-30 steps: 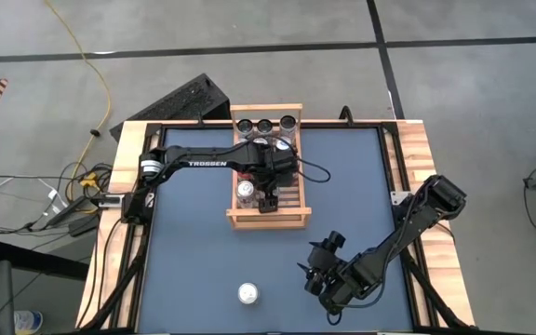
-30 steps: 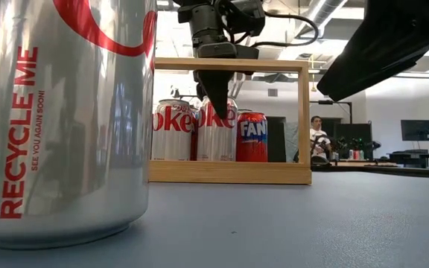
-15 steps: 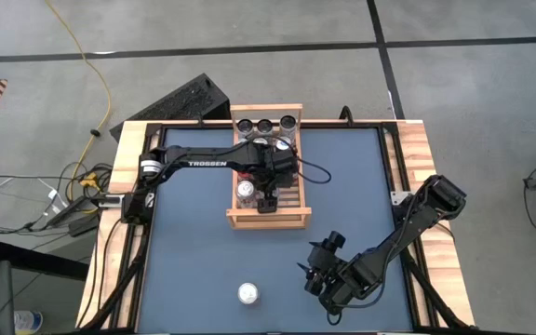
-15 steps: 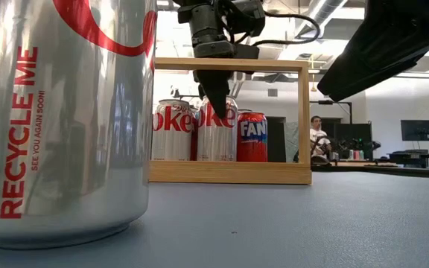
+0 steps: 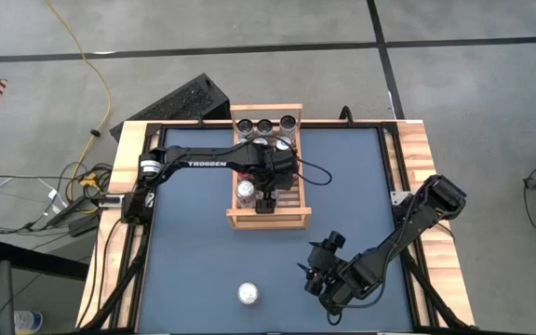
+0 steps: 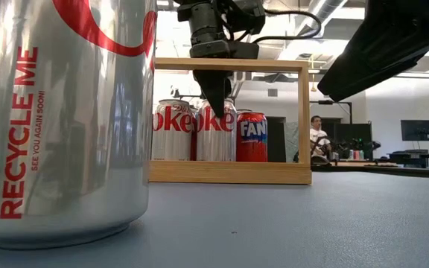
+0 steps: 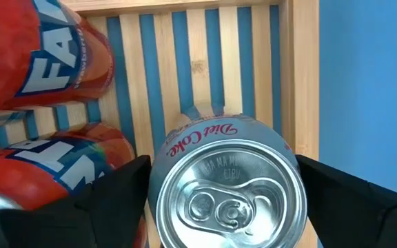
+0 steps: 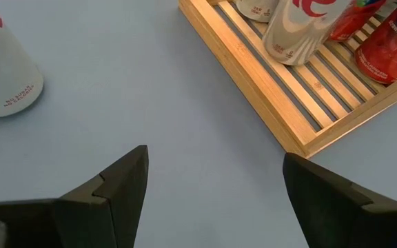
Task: Place canned beverage on shelf
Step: Put the right silver can on the shelf aligned with the other silver soda can
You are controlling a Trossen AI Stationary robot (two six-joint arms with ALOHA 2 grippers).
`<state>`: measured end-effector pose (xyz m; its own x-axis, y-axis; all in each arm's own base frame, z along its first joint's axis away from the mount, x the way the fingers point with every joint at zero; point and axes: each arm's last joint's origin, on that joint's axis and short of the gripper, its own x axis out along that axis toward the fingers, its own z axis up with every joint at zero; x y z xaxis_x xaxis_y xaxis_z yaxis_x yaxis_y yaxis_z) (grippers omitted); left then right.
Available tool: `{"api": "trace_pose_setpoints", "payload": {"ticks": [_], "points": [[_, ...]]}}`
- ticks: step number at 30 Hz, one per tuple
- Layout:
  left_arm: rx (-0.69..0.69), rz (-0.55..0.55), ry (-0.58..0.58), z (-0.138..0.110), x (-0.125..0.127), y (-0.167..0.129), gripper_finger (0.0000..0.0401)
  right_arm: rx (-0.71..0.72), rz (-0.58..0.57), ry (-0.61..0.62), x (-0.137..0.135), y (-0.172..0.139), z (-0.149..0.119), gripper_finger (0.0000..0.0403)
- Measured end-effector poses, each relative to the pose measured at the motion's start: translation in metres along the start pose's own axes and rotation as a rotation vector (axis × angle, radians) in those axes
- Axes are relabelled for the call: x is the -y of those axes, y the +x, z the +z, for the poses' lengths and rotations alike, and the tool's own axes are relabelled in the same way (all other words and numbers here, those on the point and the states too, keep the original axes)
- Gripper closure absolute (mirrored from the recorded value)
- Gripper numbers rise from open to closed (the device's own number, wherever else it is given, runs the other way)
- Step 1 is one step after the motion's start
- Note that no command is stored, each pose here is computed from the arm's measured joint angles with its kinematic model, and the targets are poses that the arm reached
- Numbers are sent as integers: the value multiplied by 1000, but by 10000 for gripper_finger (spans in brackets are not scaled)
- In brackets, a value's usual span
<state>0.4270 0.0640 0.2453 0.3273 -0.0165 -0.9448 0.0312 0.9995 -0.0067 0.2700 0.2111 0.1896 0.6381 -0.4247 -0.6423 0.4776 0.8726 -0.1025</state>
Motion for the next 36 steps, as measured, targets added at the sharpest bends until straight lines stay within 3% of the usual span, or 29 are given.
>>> {"api": "trace_pose_setpoints", "payload": {"ticks": [4,11,36], "points": [[10,53,8,1,-1,-4,67,0,0,0,0,0,0,97],[3,30,16,0,-1,-4,66,0,0,3,0,0,0,97],[-4,120,40,0,0,-8,66,-22,13,2,0,0,-1,97]]}}
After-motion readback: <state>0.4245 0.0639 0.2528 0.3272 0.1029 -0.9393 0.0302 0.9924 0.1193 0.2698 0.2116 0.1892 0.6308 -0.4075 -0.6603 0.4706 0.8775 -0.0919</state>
